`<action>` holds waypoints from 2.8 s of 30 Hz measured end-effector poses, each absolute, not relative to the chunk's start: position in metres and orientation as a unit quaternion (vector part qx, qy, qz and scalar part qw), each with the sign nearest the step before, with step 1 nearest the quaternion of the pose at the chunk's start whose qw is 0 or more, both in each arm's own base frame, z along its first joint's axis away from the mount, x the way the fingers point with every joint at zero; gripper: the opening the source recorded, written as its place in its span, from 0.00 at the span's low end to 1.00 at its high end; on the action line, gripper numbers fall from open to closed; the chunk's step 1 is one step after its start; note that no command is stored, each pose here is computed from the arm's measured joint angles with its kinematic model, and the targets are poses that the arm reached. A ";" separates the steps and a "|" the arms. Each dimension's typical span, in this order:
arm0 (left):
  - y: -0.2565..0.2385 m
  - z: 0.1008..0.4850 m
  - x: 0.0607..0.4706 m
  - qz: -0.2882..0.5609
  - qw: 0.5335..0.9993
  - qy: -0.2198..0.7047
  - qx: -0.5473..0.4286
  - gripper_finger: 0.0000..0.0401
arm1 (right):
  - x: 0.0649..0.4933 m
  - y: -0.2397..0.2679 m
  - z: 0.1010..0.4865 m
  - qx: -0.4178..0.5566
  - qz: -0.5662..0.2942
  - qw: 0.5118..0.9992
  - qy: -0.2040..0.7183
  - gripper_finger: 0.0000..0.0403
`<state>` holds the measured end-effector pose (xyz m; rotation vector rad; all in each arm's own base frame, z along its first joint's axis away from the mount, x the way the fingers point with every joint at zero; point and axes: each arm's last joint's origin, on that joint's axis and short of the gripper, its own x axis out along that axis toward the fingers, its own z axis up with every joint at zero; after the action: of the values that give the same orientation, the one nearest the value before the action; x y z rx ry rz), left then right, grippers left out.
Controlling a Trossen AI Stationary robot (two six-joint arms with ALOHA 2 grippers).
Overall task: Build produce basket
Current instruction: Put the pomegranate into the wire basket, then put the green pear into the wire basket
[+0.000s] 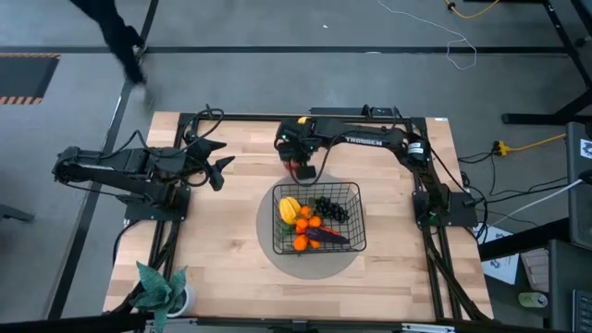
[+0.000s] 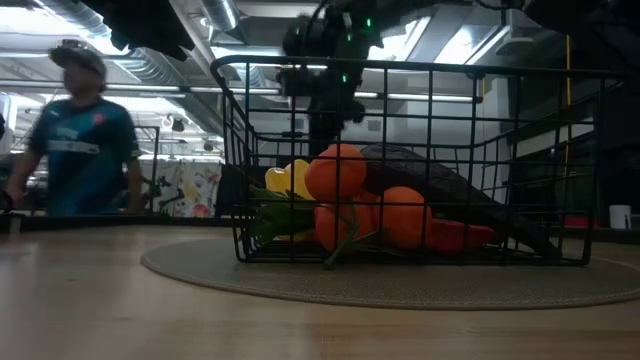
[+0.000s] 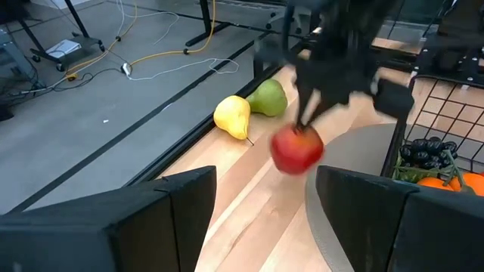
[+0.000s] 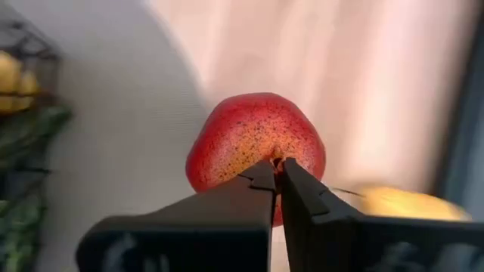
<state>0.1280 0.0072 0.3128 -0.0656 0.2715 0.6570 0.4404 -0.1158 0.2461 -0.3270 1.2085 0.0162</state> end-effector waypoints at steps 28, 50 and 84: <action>0.007 0.313 0.128 0.320 0.937 0.136 -0.022 0.54 | 0.341 0.011 0.419 -0.005 0.063 0.836 0.546 0.00; 0.007 0.313 0.128 0.320 0.937 0.136 -0.022 0.54 | 0.339 0.020 0.421 0.028 0.117 0.832 0.542 0.34; 0.007 0.313 0.128 0.320 0.937 0.137 -0.021 0.54 | 0.315 -0.297 0.340 0.141 -0.172 0.837 0.500 0.33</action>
<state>0.1280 0.0072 0.3128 -0.0428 0.2790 0.6536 0.3147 -0.2975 0.3401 0.2975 1.0592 -0.3632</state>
